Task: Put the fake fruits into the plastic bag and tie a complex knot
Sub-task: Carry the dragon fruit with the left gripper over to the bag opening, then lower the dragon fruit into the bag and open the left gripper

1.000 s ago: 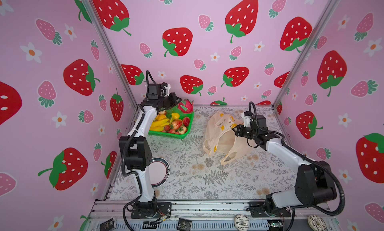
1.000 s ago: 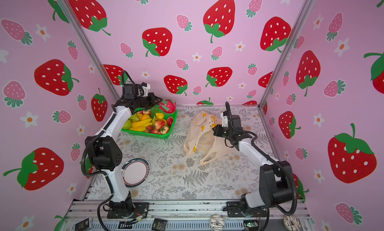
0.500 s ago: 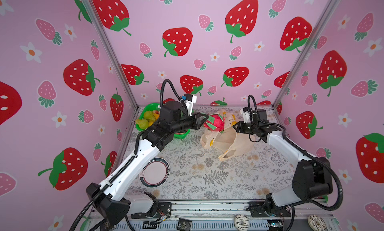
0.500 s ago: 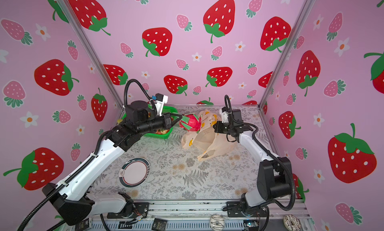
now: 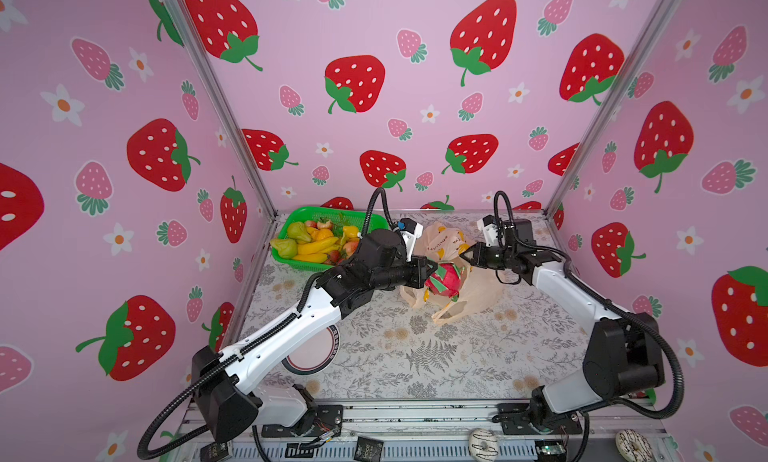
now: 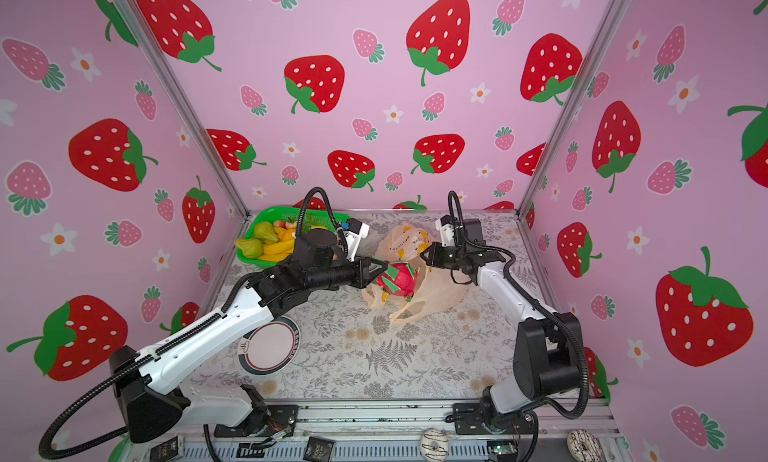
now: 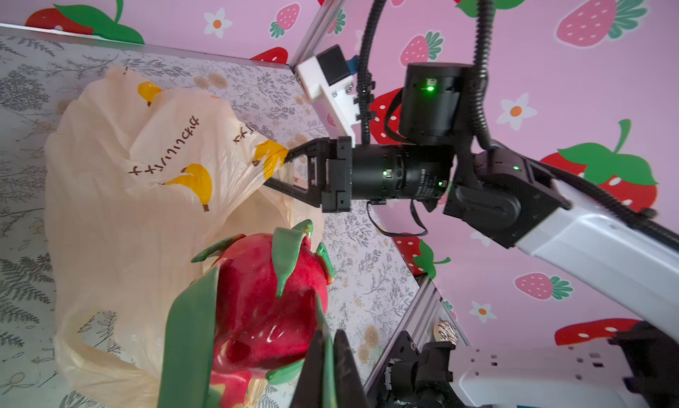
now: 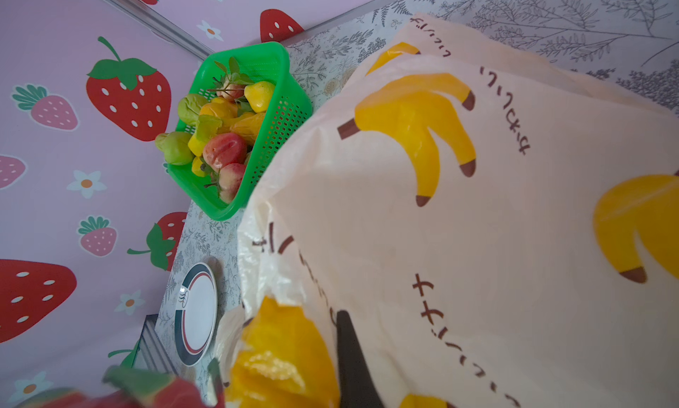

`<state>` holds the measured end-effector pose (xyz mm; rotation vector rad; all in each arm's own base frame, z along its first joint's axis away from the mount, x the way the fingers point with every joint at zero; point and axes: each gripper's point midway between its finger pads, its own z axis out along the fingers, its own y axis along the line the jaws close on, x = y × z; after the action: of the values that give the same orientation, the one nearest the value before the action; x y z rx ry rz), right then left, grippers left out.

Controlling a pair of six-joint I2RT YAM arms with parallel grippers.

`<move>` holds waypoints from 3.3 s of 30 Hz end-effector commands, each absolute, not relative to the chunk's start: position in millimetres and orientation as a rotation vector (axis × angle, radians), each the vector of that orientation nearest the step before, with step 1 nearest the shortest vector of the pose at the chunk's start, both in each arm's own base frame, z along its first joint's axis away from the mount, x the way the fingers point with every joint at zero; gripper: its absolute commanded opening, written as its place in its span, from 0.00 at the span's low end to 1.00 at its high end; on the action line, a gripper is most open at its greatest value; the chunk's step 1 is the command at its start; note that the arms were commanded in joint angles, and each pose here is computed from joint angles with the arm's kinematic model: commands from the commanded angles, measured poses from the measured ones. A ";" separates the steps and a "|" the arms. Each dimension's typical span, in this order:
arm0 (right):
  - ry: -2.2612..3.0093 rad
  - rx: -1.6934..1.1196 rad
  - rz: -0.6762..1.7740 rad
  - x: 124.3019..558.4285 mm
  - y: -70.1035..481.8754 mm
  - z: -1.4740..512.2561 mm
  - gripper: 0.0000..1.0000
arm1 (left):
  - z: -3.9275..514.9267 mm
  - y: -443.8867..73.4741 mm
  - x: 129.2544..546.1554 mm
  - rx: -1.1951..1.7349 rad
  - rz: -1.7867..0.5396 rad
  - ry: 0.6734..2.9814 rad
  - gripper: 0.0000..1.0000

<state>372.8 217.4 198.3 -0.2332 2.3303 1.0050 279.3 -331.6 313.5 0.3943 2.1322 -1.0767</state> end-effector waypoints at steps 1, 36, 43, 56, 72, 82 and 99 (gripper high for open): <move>2.285 -0.266 1.071 361.7 220.5 213.7 0.08 | 338.3 -339.0 294.4 0.403 -1.063 2.000 0.00; 2.138 -0.012 1.503 315.7 239.8 238.9 0.07 | 291.1 -394.2 336.4 0.178 -1.427 1.960 0.00; 2.037 0.175 1.631 310.4 234.1 253.8 0.07 | 265.8 -352.8 352.6 -0.086 -1.303 1.958 0.00; 1.994 0.364 1.740 301.7 250.0 238.2 0.07 | 245.2 -343.9 333.8 -0.139 -1.306 1.916 0.00; 1.988 0.357 1.725 310.3 250.2 232.8 0.07 | 181.0 -379.7 326.6 0.054 -1.330 2.101 0.26; 1.994 0.376 1.660 315.5 234.0 220.5 0.07 | 160.3 -290.6 285.3 0.222 -0.946 2.207 0.63; 1.995 0.364 1.649 321.0 232.1 219.4 0.07 | 79.8 -252.6 303.6 0.055 -0.830 2.467 0.64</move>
<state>317.5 233.3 213.1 0.3811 2.0221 1.6454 293.7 -236.6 67.6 0.0308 2.5066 -0.7555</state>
